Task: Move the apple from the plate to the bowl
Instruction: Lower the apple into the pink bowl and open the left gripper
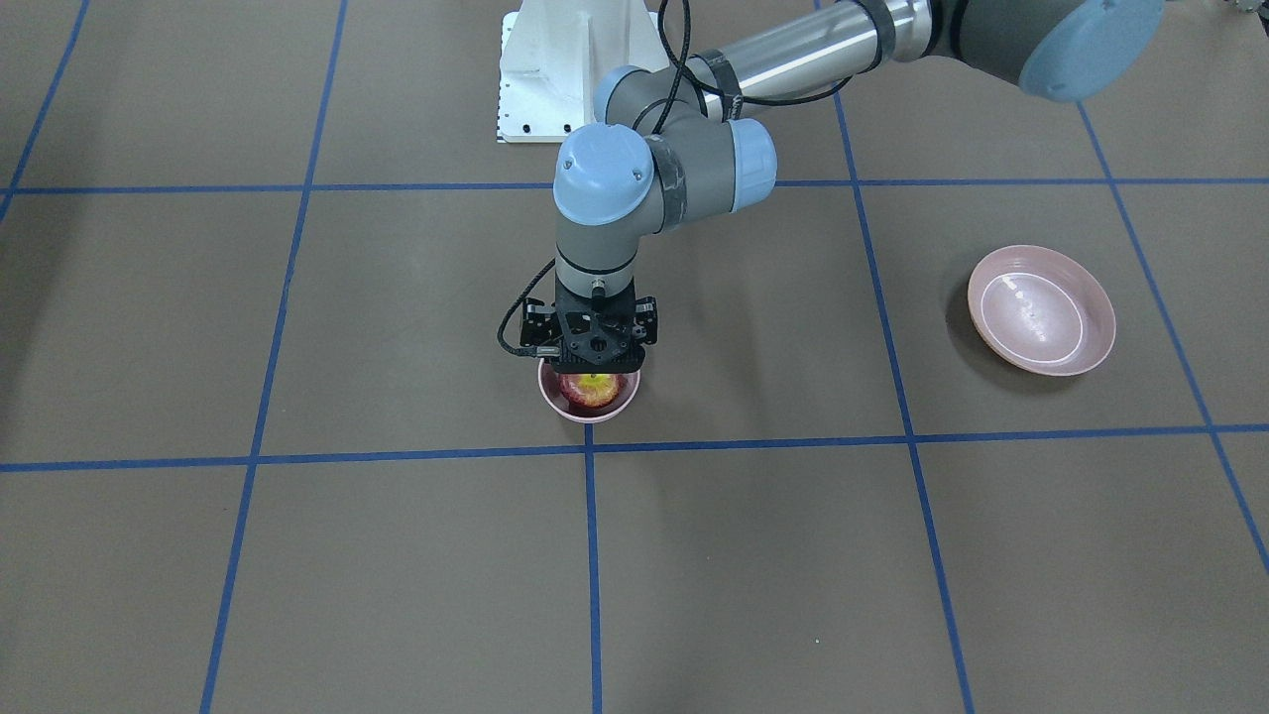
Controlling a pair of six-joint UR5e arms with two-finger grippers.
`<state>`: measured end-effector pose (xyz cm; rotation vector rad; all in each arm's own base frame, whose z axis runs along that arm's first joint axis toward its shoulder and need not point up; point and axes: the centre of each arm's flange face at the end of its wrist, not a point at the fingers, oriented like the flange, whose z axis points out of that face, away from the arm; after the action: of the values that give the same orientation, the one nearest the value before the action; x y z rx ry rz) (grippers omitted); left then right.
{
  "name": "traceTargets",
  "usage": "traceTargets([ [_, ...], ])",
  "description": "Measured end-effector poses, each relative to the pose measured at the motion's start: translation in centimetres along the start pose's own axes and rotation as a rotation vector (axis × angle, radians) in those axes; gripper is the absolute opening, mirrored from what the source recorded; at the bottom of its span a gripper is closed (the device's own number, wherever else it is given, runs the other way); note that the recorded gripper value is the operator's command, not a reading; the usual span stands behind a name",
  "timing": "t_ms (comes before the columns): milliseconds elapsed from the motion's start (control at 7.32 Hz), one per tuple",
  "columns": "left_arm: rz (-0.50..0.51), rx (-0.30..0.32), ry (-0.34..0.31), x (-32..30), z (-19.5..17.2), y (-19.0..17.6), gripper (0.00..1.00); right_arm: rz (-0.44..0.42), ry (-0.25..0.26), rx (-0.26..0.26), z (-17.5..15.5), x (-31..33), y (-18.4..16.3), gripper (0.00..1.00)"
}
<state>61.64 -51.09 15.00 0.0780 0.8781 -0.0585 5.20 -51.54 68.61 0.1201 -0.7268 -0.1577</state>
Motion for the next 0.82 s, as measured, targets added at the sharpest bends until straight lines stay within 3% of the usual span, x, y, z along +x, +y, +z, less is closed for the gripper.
traceTargets([
  [547,-0.001,0.012,0.009,-0.7,-1.3,-0.7,0.98,0.0,0.001,0.0,0.0,0.0,0.0,1.0],
  [820,0.012,-0.024,0.015,-5.4,-3.3,-2.2,0.98,-0.001,0.001,0.0,0.0,0.0,0.0,1.0],
])
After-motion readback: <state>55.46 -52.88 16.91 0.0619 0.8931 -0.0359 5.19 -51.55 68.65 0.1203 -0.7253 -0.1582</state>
